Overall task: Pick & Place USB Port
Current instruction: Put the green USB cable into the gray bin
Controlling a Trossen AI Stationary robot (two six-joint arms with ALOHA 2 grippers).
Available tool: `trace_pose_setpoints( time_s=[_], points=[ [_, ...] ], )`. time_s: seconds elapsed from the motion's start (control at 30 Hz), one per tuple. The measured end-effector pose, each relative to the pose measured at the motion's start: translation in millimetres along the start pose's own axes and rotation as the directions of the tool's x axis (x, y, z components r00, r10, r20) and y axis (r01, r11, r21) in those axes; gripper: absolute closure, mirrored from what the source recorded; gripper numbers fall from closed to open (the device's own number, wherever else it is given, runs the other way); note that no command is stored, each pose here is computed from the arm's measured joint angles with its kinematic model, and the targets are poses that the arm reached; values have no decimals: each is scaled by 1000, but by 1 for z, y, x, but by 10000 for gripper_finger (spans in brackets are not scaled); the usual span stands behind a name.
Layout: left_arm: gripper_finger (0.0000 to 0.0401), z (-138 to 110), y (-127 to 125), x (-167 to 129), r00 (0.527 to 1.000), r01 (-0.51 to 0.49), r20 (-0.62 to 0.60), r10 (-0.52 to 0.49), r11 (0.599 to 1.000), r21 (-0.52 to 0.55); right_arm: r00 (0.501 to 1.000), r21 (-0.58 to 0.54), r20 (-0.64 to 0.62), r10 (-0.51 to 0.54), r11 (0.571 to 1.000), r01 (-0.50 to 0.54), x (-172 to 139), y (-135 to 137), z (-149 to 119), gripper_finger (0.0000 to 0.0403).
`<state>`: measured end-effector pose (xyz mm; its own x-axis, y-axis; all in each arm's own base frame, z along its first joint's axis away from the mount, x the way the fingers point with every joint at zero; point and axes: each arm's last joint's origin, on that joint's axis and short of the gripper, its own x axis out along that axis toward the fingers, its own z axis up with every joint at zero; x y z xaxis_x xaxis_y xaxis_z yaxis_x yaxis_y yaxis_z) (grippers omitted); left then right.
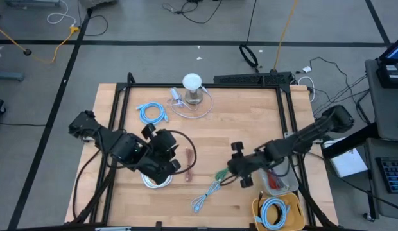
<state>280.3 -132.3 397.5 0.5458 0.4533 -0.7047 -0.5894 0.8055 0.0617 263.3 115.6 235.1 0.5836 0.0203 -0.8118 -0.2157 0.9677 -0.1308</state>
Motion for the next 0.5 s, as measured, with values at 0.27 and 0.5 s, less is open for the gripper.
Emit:
trace_pose_setpoints(
  time_s=[0.27,0.5],
  points=[
    [286,-12,-2,-2,999,-29,-13,29,1000,-10,978,-144,-208,-22,989,-9,36,-10,-14,266],
    [286,-30,-8,9,996,-44,-75,44,999,5,966,-145,-258,6,988,-45,52,-13,-18,257]
  ],
)
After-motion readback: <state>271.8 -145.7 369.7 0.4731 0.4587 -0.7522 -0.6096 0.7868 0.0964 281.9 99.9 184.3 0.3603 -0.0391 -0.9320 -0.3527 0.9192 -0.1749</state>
